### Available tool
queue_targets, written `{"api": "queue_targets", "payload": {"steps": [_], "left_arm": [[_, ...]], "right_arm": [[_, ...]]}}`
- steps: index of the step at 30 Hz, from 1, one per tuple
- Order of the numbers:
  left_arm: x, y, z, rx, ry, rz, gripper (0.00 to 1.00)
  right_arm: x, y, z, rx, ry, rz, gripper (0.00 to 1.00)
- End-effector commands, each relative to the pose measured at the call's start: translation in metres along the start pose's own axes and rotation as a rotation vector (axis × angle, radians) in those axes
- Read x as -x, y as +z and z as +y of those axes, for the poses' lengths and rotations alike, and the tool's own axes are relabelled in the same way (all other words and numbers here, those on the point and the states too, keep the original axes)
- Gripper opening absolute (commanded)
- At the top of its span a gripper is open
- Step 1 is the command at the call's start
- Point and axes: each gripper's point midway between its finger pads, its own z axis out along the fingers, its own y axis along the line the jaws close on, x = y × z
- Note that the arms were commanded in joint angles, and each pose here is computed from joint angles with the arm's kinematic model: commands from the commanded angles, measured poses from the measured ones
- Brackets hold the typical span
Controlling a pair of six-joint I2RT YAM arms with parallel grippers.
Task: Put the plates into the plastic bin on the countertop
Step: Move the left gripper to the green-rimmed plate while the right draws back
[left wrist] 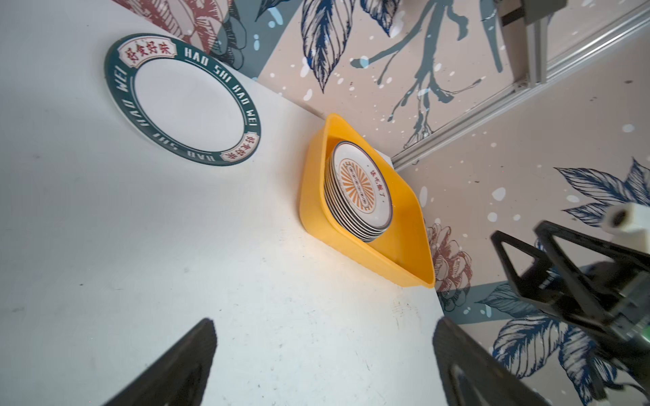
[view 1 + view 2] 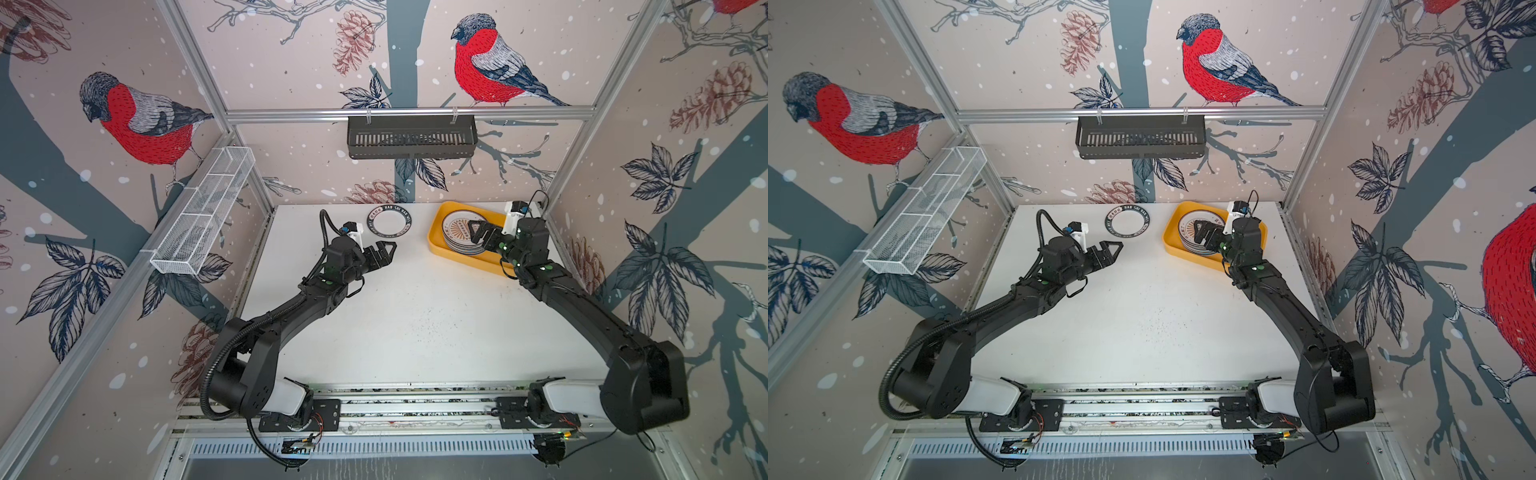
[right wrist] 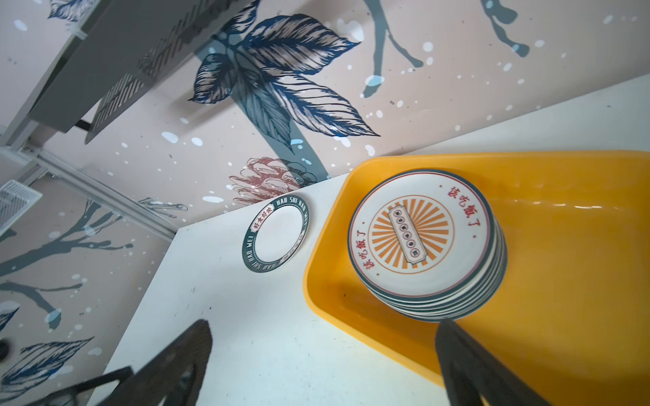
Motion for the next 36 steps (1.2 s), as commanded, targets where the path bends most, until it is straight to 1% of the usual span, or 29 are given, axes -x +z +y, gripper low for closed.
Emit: {"api": "queue_targets", "payload": {"steps": [1, 7, 10, 13, 18, 26, 36], "left_arm": [[0.006, 0.008, 0.022, 0.067, -0.006, 0.007, 0.96], [0.016, 0.026, 0.062, 0.134, -0.053, 0.030, 0.96], [0.017, 0.036, 0.079, 0.160, -0.063, 0.062, 0.96], [0.023, 0.046, 0.087, 0.170, -0.071, 0.068, 0.96], [0.026, 0.059, 0.102, 0.188, -0.096, 0.076, 0.96], [0.028, 0.077, 0.122, 0.218, -0.127, 0.084, 0.96], [0.035, 0.091, 0.141, 0.250, -0.159, 0.080, 0.96]], "right_arm": [[0.009, -0.004, 0.015, -0.003, -0.116, -0.052, 1.00], [-0.004, -0.002, 0.053, 0.093, -0.201, -0.040, 1.00], [-0.011, 0.000, 0.068, 0.099, -0.263, -0.038, 1.00], [-0.018, 0.002, 0.080, 0.107, -0.304, -0.035, 1.00], [-0.025, 0.004, 0.096, 0.149, -0.333, -0.030, 1.00], [-0.022, 0.007, 0.104, 0.161, -0.372, -0.052, 1.00], [-0.015, 0.010, 0.098, 0.122, -0.380, -0.083, 1.00]]}}
